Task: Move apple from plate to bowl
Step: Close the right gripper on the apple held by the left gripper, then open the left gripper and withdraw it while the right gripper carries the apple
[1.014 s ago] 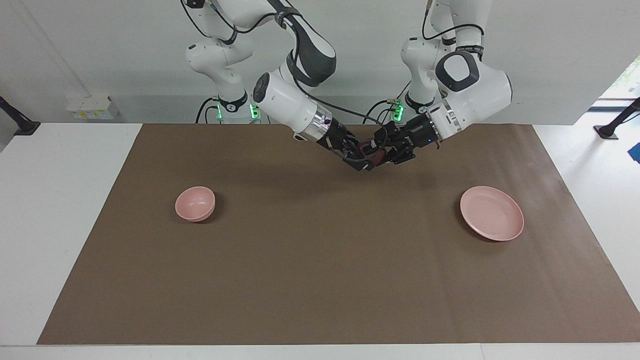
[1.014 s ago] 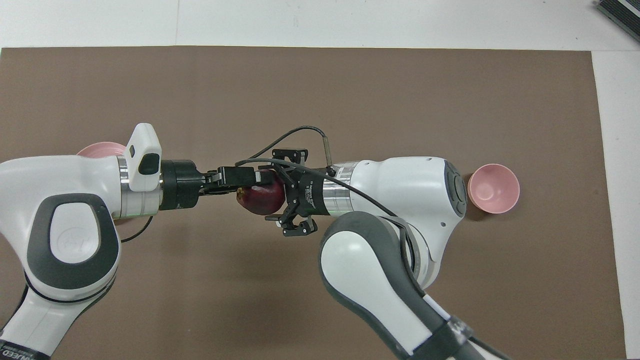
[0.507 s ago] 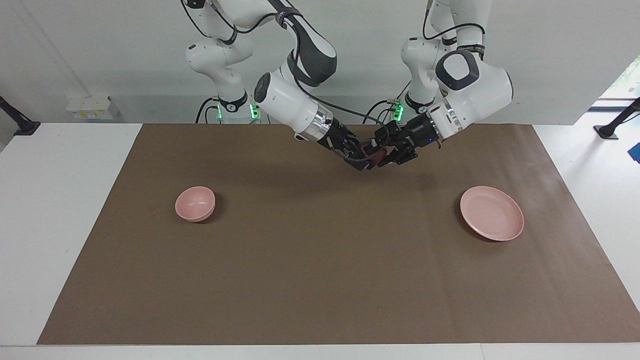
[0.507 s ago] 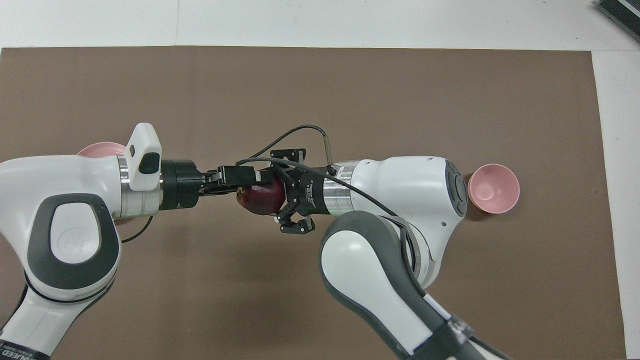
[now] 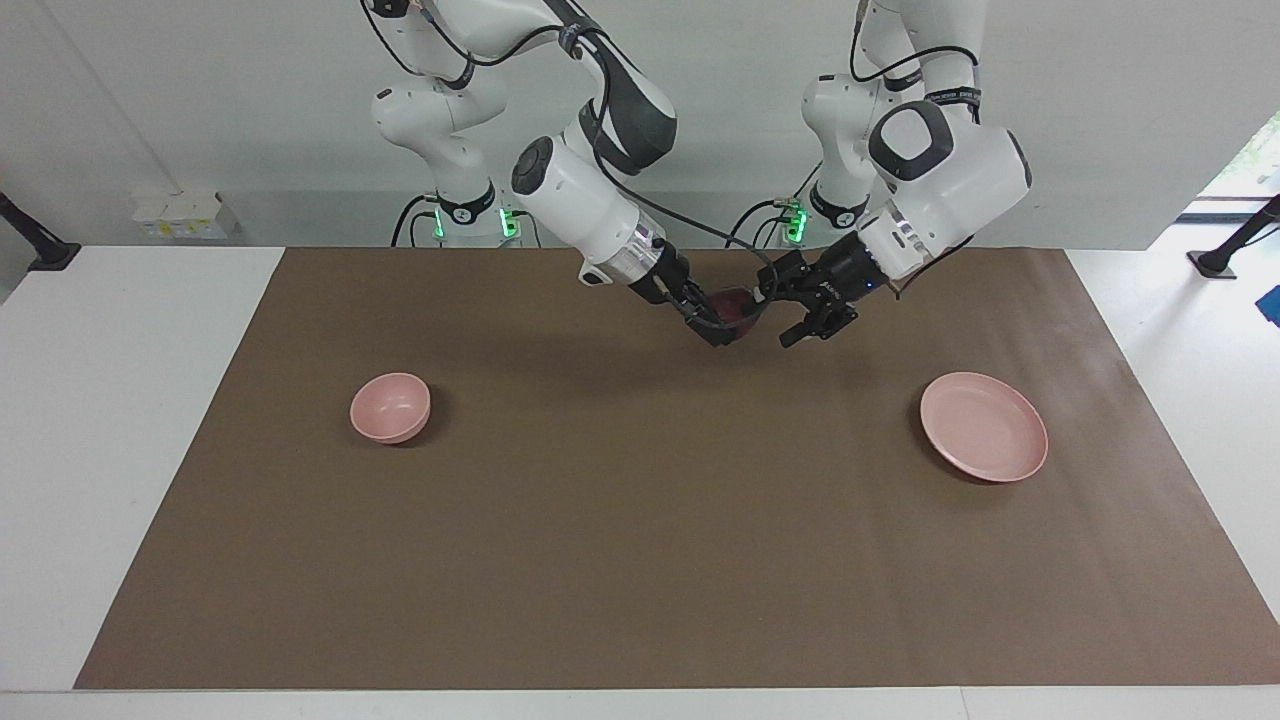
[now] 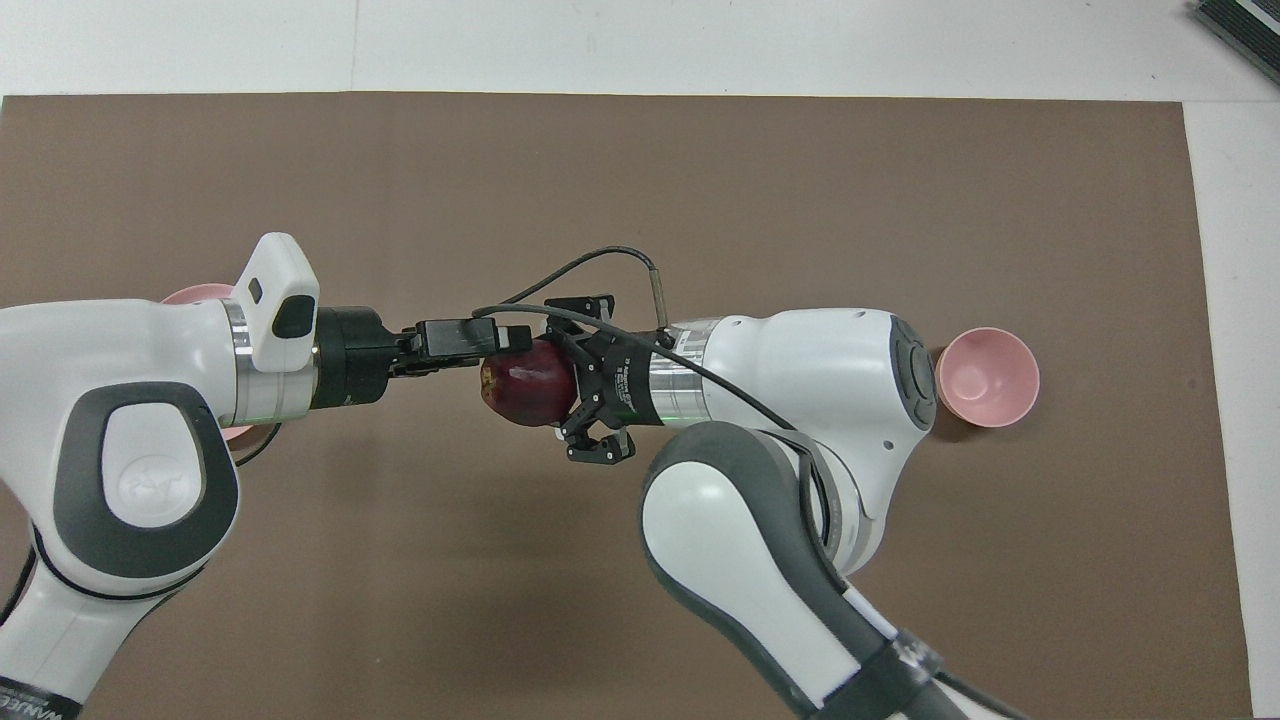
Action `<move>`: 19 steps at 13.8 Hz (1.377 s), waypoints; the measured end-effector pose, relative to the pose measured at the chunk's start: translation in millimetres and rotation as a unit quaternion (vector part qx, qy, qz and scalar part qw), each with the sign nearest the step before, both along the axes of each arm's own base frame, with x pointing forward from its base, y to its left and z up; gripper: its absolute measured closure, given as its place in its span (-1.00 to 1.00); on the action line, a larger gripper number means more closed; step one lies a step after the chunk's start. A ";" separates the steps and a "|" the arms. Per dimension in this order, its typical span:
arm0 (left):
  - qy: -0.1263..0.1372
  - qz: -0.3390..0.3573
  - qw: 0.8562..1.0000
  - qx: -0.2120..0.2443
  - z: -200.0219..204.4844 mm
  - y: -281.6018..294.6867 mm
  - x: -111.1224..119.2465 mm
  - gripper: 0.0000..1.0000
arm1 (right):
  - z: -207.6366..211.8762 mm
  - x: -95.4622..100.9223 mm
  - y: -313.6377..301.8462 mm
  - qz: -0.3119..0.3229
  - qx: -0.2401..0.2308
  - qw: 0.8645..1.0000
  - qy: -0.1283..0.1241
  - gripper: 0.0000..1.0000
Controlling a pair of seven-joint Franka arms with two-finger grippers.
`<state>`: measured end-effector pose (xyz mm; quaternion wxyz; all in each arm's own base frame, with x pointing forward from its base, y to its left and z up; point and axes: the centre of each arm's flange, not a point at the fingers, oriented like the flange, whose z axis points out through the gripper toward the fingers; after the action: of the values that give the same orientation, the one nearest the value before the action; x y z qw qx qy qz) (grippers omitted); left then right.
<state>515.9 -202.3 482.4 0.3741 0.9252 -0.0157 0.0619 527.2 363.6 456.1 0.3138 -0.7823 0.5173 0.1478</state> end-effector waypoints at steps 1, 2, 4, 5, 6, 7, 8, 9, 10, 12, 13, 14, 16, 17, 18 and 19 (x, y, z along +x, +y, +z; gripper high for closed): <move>-0.007 -0.009 1.000 0.018 0.4 0.4 0.6 -1.00 | 0.5 -0.2 0.3 0.017 -0.015 1.000 -0.016 -0.42; -0.013 -0.018 0.999 0.036 0.2 1.1 0.9 -1.00 | 1.8 0.4 -0.4 0.038 -0.028 0.998 -0.036 -0.42; -0.021 -0.035 0.997 0.067 -2.9 2.2 0.5 -1.00 | 4.9 3.5 -4.4 0.096 -0.059 0.989 -0.092 -0.42; -0.021 -0.045 0.995 0.082 -5.1 2.8 -0.2 -1.00 | 5.7 6.5 -8.9 0.124 -0.074 0.983 -0.117 -0.42; -0.018 -0.057 0.994 0.097 -8.0 4.3 -1.4 -1.00 | 5.9 10.5 -15.0 0.149 -0.088 0.975 -0.141 -0.42; -0.014 -0.069 0.991 0.114 -11.0 7.8 -2.4 -1.00 | 5.8 15.6 -23.1 0.172 -0.104 0.966 -0.163 -0.42; -0.013 -0.078 0.988 0.134 -13.4 13.8 -2.0 -1.00 | 5.8 21.0 -32.0 0.194 -0.120 0.956 -0.182 -0.42; -0.018 -0.087 0.983 0.160 -14.7 20.4 -0.6 -1.00 | 5.7 26.6 -41.5 0.216 -0.137 0.946 -0.202 -0.42; -0.027 -0.098 0.977 0.188 -15.1 25.6 0.9 -1.00 | 5.6 31.7 -50.5 0.237 -0.153 0.934 -0.219 -0.42; -0.044 -0.125 0.959 0.249 -13.3 33.0 5.8 -1.00 | 5.3 41.6 -68.8 0.281 -0.184 0.908 -0.251 -0.42; -0.049 -0.134 0.952 0.272 -10.0 38.0 9.4 -1.00 | 5.0 46.7 -79.0 0.303 -0.197 0.894 -0.265 -0.42; -0.051 -0.135 0.946 0.292 -3.6 48.4 14.8 -1.00 | 4.6 52.5 -91.0 0.323 -0.207 0.880 -0.279 -0.42; -0.045 -0.121 0.941 0.313 22.5 82.5 27.9 -1.00 | 4.2 65.9 -122.2 0.362 -0.223 0.852 -0.305 -0.42; -0.042 -0.110 0.941 0.316 40.5 100.5 33.4 -1.00 | 3.1 72.2 -139.9 0.383 -0.230 0.837 -0.315 -0.42; -0.041 -0.100 0.941 0.320 59.7 116.8 37.3 -1.00 | 1.5 77.2 -156.7 0.404 -0.235 0.823 -0.322 -0.42; -0.041 -0.094 0.939 0.328 79.8 130.2 39.5 -1.00 | -0.7 81.0 -172.5 0.426 -0.238 0.810 -0.326 -0.42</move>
<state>555.4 -72.1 562.2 0.0535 0.9875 -0.1372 0.0562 608.2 191.1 455.4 0.1737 -0.9767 0.0190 -0.1247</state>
